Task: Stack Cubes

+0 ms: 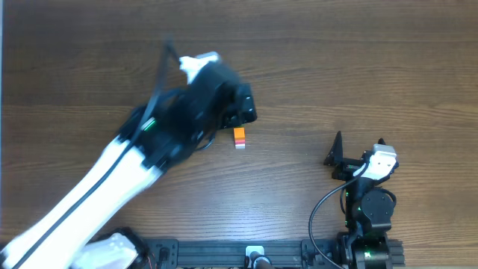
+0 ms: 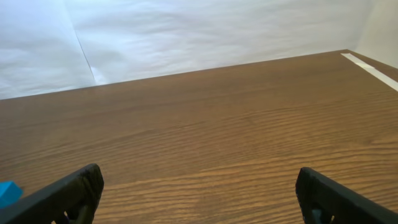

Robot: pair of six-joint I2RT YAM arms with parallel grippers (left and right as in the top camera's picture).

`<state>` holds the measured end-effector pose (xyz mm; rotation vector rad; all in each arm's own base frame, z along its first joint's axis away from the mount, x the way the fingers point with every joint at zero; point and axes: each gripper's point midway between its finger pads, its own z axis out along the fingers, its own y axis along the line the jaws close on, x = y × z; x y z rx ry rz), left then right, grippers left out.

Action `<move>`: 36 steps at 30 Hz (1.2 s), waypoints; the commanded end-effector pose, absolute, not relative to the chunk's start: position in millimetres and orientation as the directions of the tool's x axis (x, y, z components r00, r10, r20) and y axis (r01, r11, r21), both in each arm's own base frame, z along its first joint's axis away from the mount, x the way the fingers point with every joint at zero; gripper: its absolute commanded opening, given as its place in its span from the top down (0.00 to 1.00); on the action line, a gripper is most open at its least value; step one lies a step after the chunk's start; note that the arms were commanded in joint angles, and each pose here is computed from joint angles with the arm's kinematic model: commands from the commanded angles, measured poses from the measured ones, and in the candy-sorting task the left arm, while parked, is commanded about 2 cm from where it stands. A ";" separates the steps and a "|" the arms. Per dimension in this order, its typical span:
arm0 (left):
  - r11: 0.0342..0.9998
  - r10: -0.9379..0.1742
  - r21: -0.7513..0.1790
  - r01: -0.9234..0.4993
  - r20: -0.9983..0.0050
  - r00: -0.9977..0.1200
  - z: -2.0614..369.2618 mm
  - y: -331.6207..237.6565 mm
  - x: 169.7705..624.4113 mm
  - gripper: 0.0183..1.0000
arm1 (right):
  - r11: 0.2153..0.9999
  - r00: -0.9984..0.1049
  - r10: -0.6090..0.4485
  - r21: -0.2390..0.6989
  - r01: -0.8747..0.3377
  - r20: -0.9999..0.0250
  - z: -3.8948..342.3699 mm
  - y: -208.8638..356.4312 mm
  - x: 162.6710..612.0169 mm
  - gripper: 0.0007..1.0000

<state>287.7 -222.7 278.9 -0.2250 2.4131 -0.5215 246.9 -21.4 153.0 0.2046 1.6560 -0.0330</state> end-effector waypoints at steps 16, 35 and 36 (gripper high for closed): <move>0.953 -0.299 -0.302 -0.029 -0.920 -0.252 295.1 -16.8 222.4 0.00 | 0.981 -0.079 0.109 0.095 0.172 -0.991 152.0 -25.1 246.2 0.01; 0.948 -0.255 -0.255 0.192 -0.967 -0.029 206.3 -36.1 236.3 0.00 | 0.981 -0.079 0.109 0.095 0.172 -0.991 152.0 -25.1 246.2 0.01; 0.948 -0.254 -0.257 0.189 -0.966 -0.039 199.5 -36.1 237.2 0.00 | 0.981 -0.079 0.109 0.095 0.172 -0.991 152.0 -25.1 246.2 0.01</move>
